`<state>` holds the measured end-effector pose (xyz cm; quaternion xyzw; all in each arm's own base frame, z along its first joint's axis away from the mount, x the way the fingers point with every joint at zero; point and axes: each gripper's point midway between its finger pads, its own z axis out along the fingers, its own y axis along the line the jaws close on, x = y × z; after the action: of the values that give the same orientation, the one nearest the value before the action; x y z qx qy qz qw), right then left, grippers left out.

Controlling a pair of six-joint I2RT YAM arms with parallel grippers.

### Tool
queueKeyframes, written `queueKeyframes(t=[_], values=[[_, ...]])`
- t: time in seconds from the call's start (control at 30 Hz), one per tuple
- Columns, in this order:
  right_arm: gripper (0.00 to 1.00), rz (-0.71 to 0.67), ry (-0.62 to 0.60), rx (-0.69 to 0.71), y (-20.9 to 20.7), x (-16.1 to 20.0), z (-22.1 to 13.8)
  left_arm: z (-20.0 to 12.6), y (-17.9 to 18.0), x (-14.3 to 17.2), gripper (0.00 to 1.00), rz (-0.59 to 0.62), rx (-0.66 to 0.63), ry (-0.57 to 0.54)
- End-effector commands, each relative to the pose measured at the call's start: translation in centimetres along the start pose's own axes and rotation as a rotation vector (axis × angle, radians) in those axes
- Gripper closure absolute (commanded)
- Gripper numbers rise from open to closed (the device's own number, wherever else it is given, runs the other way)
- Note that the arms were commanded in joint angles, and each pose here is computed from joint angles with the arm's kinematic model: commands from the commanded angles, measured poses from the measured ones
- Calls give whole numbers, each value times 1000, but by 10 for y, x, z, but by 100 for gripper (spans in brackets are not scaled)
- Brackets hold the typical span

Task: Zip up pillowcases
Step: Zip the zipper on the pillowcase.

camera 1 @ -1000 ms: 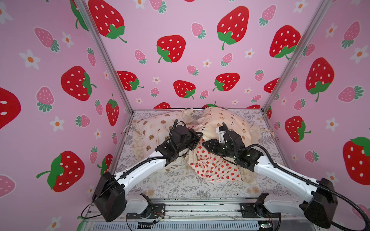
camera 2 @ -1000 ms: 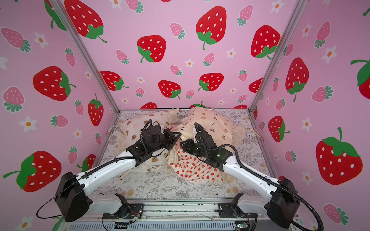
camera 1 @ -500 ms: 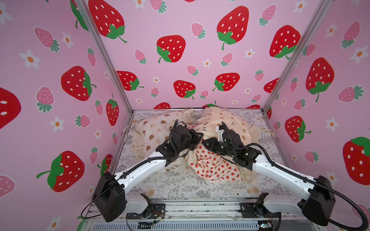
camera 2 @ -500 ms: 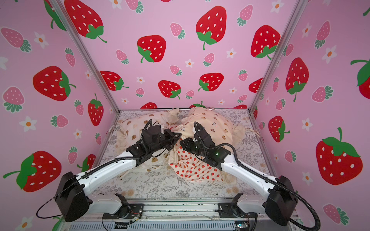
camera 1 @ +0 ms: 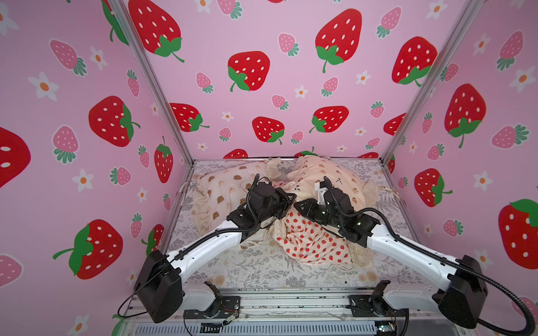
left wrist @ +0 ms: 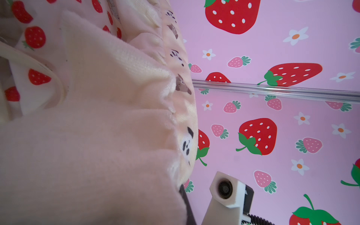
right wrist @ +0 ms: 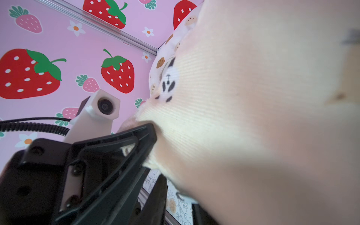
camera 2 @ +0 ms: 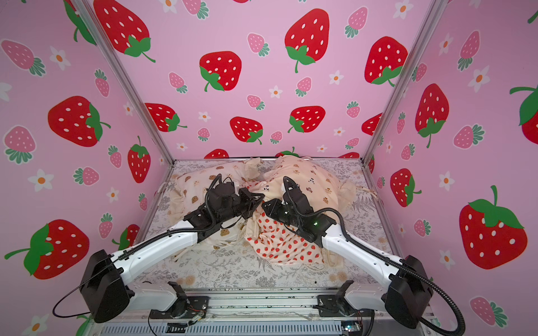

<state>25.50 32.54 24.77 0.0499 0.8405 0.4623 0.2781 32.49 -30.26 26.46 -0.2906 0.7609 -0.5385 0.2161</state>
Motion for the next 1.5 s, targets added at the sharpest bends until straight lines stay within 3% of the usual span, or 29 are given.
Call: queueKeyframes(t=[0.0, 0.33, 0.87, 1.47], values=[[74, 58, -46, -33, 6, -9, -7, -6, -10, 1, 100, 4, 39, -8], [70, 174, -59, -27, -7, -7, -7, -6, -11, 1, 100, 5, 42, -8], [85, 154, -99, 0, -14, -14, -9, -6, -10, 1, 100, 6, 40, -9], [97, 114, -43, 99, -34, -7, -14, -7, -11, -2, 100, 12, 39, -24]])
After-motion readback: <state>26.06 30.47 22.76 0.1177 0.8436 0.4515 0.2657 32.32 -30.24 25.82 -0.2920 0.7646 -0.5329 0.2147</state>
